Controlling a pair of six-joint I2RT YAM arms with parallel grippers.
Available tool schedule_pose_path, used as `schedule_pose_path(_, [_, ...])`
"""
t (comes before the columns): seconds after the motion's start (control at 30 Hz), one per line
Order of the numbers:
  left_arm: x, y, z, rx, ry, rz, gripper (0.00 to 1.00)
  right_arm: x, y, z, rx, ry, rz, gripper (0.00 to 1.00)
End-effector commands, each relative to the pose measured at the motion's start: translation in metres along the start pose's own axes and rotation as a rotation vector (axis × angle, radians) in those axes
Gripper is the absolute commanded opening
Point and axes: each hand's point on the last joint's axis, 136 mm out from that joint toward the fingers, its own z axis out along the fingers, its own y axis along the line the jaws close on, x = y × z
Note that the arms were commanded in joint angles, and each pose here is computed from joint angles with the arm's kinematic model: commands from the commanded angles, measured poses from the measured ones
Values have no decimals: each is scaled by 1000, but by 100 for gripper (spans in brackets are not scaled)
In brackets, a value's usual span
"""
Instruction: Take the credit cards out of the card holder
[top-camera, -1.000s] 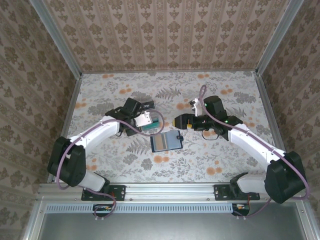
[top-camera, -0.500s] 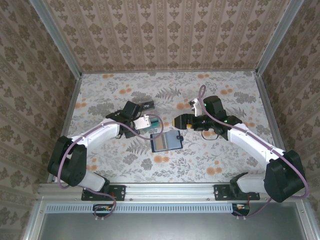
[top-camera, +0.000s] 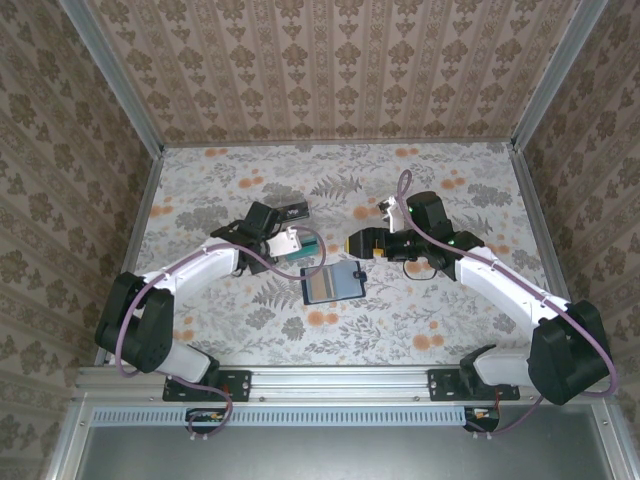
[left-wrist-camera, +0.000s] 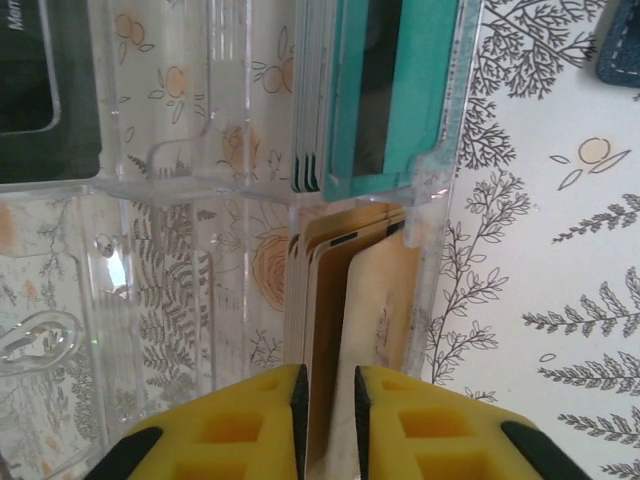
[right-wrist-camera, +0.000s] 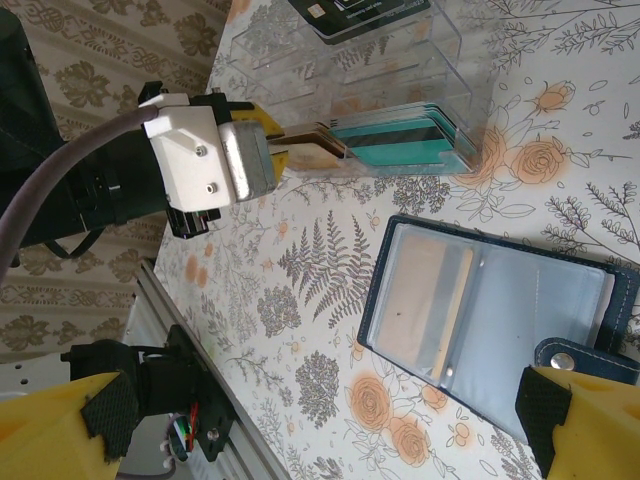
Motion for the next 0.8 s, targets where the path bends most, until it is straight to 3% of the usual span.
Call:
schedule_pose_path(0.0, [2, 8, 0, -28, 9, -14, 25, -4, 0, 0, -1, -5, 10, 100])
schedule_pose_path(0.23, [-3, 26, -15, -77, -33, -109, 28, -4, -2, 1, 1, -1, 21, 100])
schedule_pose_path(0.4, [-14, 40, -47, -92, -141, -313, 42, 4, -6, 10, 37, 20, 16, 98])
schedule_pose_path(0.53, [-24, 41, -72, -44, -220, -552, 51, 17, -13, 26, 99, 69, -14, 82])
schedule_pose_path(0.67, [-28, 32, -89, 67, -227, -840, 41, 33, -33, 44, 204, 133, -26, 65])
schedule_pose_path(0.77, [-42, 12, -94, 197, -284, -972, 37, 43, -47, 54, 274, 168, -41, 50])
